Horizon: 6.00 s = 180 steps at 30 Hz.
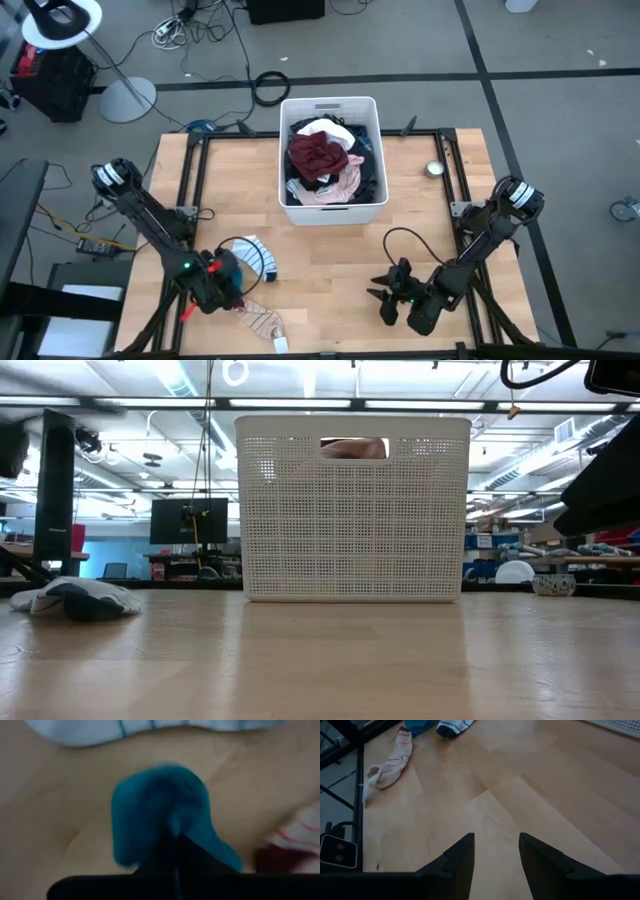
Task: Sort clothes
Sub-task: Put the sky blue sock into the laundry bin, then put the white sock into the laundry bin
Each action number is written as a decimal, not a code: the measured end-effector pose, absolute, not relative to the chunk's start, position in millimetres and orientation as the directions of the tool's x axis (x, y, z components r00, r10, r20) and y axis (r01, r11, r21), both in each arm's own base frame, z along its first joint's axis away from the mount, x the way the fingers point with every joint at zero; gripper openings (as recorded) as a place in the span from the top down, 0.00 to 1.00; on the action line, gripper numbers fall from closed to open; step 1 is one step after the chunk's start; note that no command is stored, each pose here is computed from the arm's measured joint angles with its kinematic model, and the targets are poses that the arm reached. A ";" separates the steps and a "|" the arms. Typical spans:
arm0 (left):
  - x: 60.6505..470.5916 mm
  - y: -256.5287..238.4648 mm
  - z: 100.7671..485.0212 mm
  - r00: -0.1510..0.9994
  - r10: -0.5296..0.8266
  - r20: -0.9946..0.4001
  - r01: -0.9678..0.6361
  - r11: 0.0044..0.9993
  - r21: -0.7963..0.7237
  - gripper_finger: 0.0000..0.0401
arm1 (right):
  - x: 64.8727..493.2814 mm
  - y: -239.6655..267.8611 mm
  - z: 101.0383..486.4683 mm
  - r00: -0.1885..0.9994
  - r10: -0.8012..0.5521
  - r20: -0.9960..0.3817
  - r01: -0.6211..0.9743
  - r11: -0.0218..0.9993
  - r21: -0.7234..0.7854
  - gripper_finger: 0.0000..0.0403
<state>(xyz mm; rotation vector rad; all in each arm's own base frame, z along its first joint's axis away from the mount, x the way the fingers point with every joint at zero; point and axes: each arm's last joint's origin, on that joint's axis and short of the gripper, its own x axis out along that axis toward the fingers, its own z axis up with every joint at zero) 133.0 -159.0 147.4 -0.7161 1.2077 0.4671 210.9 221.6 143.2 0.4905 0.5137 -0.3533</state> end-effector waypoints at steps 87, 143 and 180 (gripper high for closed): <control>358.2 115.5 314.2 0.649 0.268 -0.712 -0.515 0.844 -0.151 0.65 | 220.0 207.7 143.2 0.807 -0.306 -0.505 0.440 0.882 0.168 0.61; 169.6 -78.9 205.5 0.660 0.274 -0.699 -0.548 0.813 -0.198 0.65 | 213.6 214.3 142.9 0.813 -0.274 -0.513 0.429 0.878 0.211 0.61; 195.5 -110.2 144.6 0.682 0.093 -0.726 -0.393 0.883 -0.256 0.99 | 213.9 212.6 142.8 0.812 -0.295 -0.503 0.438 0.878 0.192 0.61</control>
